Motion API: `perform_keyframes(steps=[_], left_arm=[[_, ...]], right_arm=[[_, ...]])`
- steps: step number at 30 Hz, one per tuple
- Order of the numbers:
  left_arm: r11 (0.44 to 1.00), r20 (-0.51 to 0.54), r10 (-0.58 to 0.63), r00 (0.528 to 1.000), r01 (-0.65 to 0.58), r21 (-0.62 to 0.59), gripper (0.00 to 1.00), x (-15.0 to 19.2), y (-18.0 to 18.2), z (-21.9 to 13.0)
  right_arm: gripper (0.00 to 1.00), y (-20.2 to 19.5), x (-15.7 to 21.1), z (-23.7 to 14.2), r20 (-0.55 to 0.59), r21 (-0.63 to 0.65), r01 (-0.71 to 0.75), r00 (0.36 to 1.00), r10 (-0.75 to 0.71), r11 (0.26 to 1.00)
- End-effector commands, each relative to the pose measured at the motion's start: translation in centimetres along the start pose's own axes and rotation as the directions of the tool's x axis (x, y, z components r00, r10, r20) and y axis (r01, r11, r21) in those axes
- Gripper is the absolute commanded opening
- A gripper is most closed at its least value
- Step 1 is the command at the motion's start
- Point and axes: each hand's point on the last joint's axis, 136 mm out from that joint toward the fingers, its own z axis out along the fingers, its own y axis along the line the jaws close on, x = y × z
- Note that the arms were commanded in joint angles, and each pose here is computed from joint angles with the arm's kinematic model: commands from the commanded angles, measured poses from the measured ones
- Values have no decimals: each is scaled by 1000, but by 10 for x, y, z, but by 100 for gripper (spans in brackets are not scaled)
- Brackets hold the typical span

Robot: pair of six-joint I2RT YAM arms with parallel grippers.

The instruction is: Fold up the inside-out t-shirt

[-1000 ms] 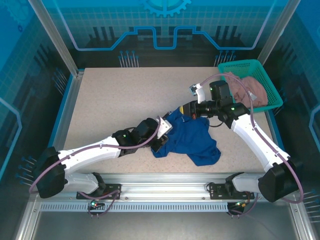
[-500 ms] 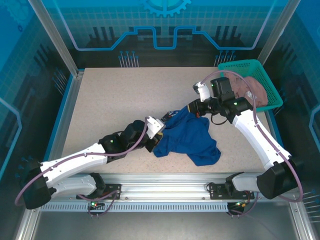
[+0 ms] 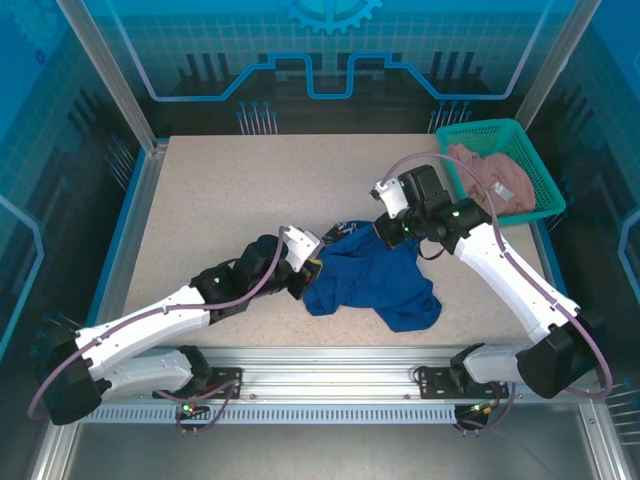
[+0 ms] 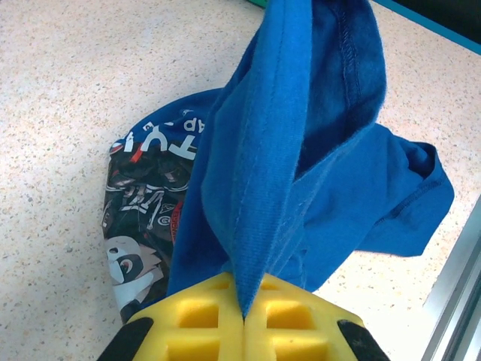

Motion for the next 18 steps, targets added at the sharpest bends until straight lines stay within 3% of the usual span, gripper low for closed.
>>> perform_keyframes(steps=[1,3,9,18], left_arm=[[999,27,-26,999,25,26,0,-11,-1,-6],[999,25,-30,999,30,26,0,-9,2,-4],[997,4,-77,997,77,32,0,2,11,3],[988,12,-143,990,142,53,0,8,18,0]], right_arm=[[7,-19,-8,-9,16,116,-21,1000,19,993],[11,-18,-14,-12,40,106,-31,999,27,994],[17,6,-28,-15,88,-85,-64,994,71,994],[24,2,-19,-12,66,-120,-113,990,121,986]])
